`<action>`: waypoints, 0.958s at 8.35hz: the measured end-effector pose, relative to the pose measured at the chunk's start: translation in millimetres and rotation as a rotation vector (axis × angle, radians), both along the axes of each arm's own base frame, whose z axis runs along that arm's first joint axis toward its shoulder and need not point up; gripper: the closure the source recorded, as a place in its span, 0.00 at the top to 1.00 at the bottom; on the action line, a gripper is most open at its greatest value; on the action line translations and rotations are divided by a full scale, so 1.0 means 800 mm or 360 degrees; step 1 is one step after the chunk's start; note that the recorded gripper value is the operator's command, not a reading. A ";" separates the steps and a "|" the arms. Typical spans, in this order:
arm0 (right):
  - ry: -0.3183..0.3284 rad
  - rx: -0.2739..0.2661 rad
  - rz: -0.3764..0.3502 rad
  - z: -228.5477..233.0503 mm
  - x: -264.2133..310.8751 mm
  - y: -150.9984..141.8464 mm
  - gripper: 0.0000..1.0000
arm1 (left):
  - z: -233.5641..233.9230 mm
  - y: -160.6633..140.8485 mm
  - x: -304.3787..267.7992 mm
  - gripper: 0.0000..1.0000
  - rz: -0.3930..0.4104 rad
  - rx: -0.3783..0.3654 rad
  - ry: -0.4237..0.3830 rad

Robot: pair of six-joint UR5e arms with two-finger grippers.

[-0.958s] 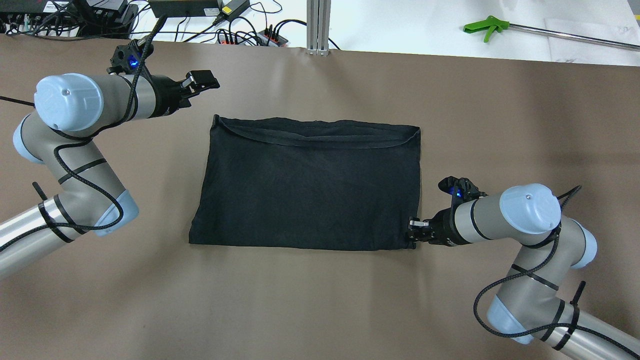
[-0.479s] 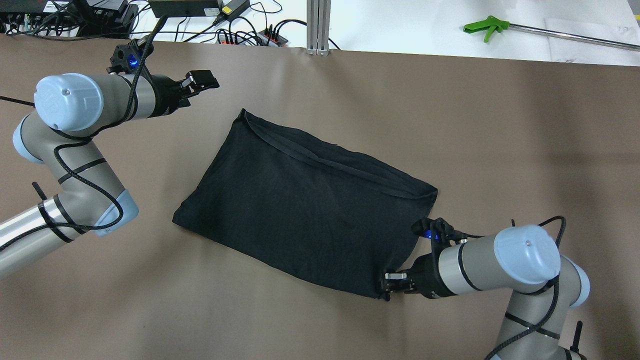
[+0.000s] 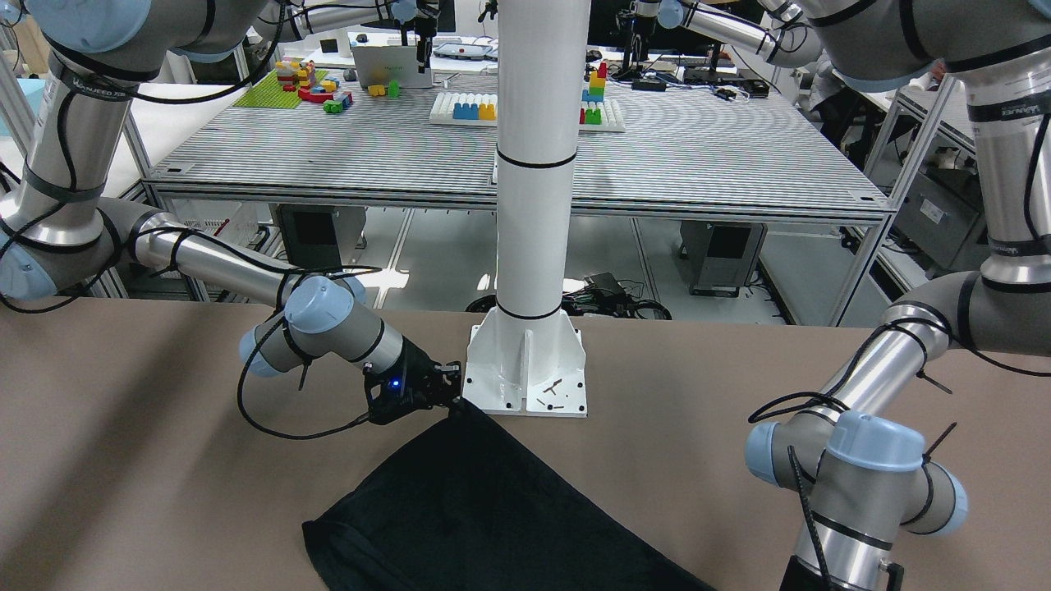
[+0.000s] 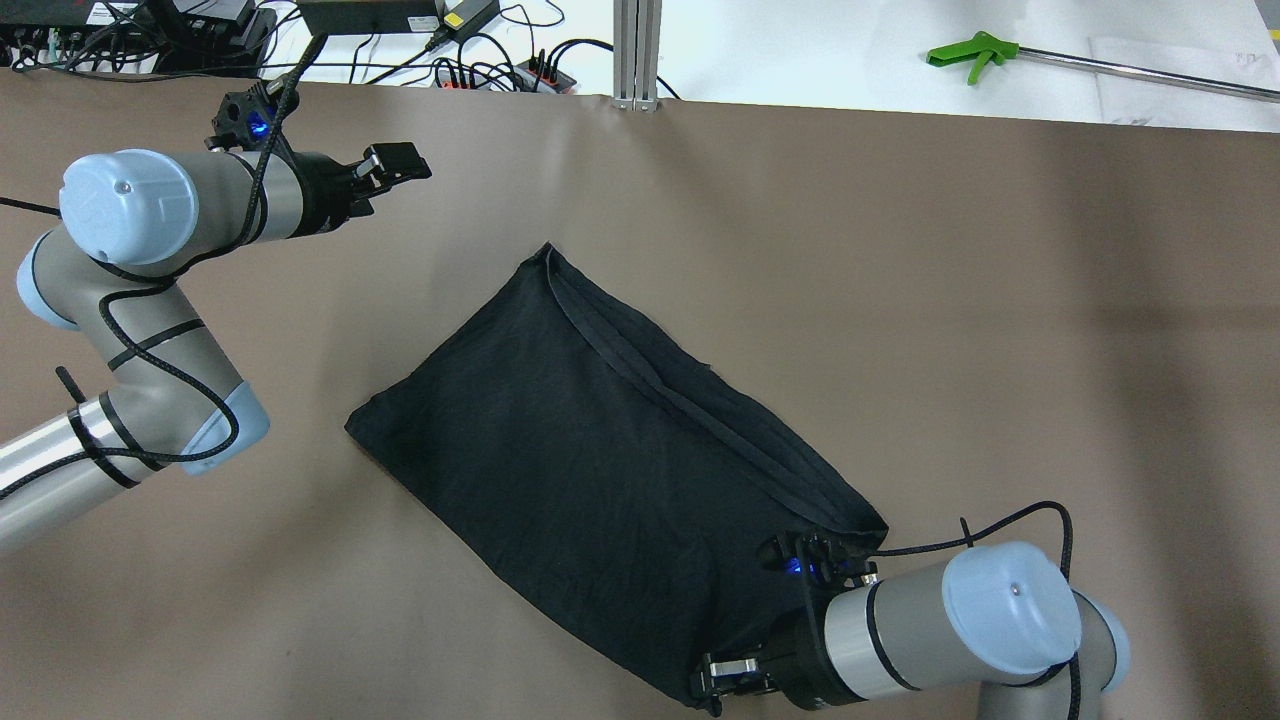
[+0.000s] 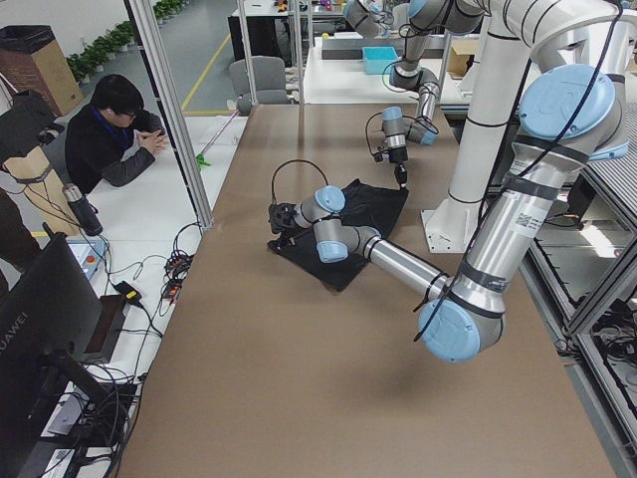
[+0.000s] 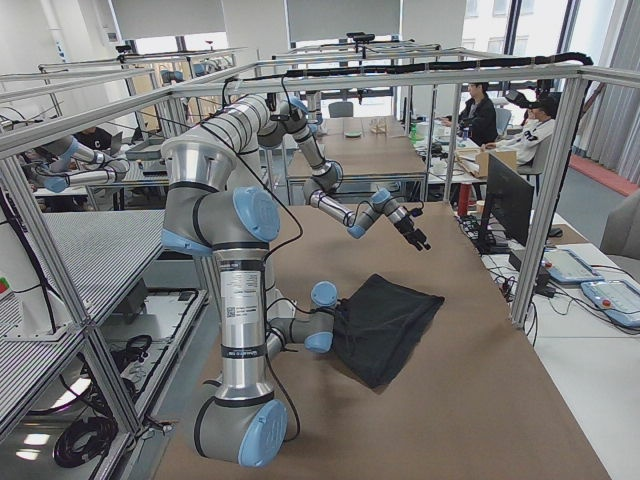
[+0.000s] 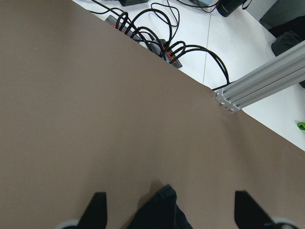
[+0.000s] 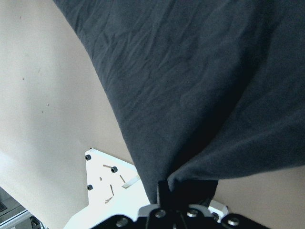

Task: Fold clothes
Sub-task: 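Drag the grasped corner toward the robot with the right gripper, then reach the left gripper to the shirt corner nearest it and grasp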

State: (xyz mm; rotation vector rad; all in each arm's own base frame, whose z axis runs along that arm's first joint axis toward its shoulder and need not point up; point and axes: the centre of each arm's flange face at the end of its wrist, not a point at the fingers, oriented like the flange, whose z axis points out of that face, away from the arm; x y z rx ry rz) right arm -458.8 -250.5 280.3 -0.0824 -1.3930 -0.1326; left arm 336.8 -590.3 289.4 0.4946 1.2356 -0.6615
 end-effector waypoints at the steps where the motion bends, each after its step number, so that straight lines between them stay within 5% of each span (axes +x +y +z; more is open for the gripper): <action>1: -0.0008 0.0014 0.0014 -0.004 -0.007 0.010 0.94 | 0.002 0.001 0.000 0.94 0.0003 -0.0002 0.0000; 6: 0.0117 0.0034 0.0314 0.036 0.008 -0.030 0.94 | 0.022 0.019 -0.003 0.94 0.0097 -0.0046 0.0000; 8: 0.0166 0.0029 0.0408 0.039 0.019 -0.058 0.94 | 0.038 0.068 -0.006 0.94 0.0172 -0.0079 0.0018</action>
